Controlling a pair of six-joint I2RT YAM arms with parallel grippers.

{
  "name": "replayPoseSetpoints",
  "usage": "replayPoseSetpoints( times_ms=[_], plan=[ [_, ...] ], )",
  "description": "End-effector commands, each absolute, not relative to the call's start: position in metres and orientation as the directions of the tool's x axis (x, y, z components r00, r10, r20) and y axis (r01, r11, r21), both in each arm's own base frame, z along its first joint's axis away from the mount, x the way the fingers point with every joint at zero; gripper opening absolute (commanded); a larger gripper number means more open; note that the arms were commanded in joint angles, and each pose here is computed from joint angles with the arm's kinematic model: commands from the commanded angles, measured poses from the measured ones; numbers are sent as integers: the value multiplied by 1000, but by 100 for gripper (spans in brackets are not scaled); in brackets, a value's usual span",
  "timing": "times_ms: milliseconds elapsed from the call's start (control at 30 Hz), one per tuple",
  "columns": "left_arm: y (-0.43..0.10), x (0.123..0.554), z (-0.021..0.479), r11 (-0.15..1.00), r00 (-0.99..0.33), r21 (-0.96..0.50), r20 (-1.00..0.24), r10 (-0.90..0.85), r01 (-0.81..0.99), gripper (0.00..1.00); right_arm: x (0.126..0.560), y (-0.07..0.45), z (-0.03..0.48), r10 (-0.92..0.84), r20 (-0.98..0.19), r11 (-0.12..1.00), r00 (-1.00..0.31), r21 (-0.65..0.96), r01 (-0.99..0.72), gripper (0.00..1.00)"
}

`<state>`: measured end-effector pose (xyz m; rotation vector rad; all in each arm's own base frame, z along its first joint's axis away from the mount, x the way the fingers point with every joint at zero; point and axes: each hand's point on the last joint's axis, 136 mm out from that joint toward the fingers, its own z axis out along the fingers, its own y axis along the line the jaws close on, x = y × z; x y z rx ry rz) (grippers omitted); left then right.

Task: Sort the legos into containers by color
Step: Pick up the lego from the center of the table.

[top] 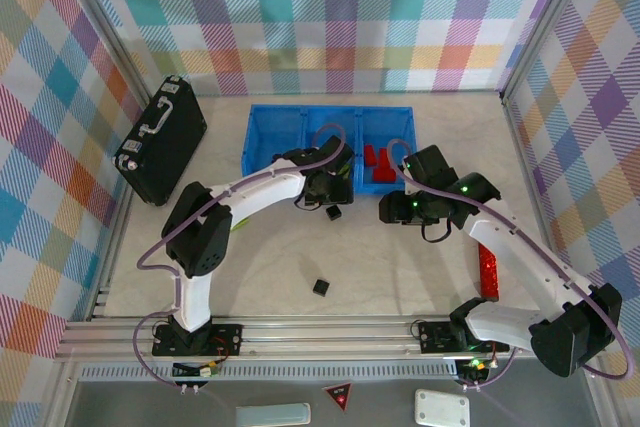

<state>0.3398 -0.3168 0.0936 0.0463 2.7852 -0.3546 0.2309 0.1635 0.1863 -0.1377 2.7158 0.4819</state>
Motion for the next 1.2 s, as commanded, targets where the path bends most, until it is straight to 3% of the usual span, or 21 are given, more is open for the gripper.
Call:
replayPoseSetpoints(
  times_ms=[0, 500, 1167],
  plan=[
    [-324, 335, 75, 968, -954, -245, -299, -24, 53, 69, 225, 163, 188, -32, -384, 931, -923, 324, -167, 53],
    [-317, 325, 33, 987, -970, -155, -244, -4, 35, 67, 226, 164, 182, -41, -374, 934, -927, 315, -168, 53],
    [-321, 324, 21, 987, -974, -154, -225, 12, 48, 50, 232, 168, 178, -50, -368, 934, -928, 312, -174, 53]
  ],
)
